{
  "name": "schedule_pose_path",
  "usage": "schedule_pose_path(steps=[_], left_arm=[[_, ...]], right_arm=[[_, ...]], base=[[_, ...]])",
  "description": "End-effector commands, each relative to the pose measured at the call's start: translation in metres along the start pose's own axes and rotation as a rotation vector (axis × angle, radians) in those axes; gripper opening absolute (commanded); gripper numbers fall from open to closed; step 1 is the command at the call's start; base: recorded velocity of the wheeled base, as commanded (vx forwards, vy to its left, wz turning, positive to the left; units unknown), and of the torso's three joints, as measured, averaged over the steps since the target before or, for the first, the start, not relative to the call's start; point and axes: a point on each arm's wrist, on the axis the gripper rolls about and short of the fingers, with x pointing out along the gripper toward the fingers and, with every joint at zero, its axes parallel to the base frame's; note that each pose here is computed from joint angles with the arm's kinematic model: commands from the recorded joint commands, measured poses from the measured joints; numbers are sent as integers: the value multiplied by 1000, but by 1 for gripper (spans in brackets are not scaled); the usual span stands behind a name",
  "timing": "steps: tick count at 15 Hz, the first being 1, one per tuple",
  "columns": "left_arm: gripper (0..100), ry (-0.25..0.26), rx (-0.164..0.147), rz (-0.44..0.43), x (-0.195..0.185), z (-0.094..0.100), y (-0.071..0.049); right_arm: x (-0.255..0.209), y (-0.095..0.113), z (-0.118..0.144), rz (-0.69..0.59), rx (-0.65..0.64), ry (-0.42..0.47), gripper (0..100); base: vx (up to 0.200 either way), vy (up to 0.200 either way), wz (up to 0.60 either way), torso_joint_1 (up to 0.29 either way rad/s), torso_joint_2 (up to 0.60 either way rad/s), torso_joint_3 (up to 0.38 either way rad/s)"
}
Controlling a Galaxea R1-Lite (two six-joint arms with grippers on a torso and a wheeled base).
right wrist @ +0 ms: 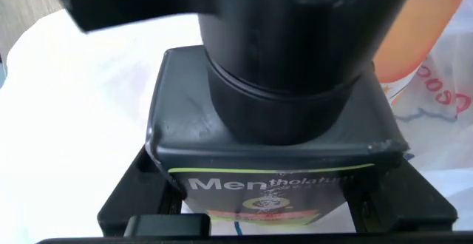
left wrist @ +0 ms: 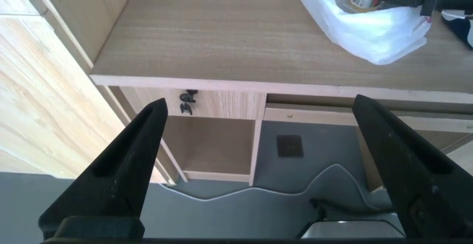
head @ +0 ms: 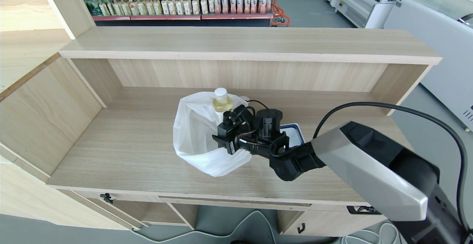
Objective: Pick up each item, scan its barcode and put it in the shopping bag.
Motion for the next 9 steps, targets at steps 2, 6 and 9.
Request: schedule_pose_path(steps=[2,6,9], left_arm=[[100,-2,0,0,0,0,0],[100,-1,2,0,0,0,0],[100,-1,2,0,0,0,0]], right_arm=[[-6,2,2,1,-5,2,0],[-7,3,0,2,-6,10,100],[-7,2,4,1,-10,-11,100]], base=[[0,0,0,0,0,0],[0,0,0,0,0,0],[0,0,0,0,0,0]])
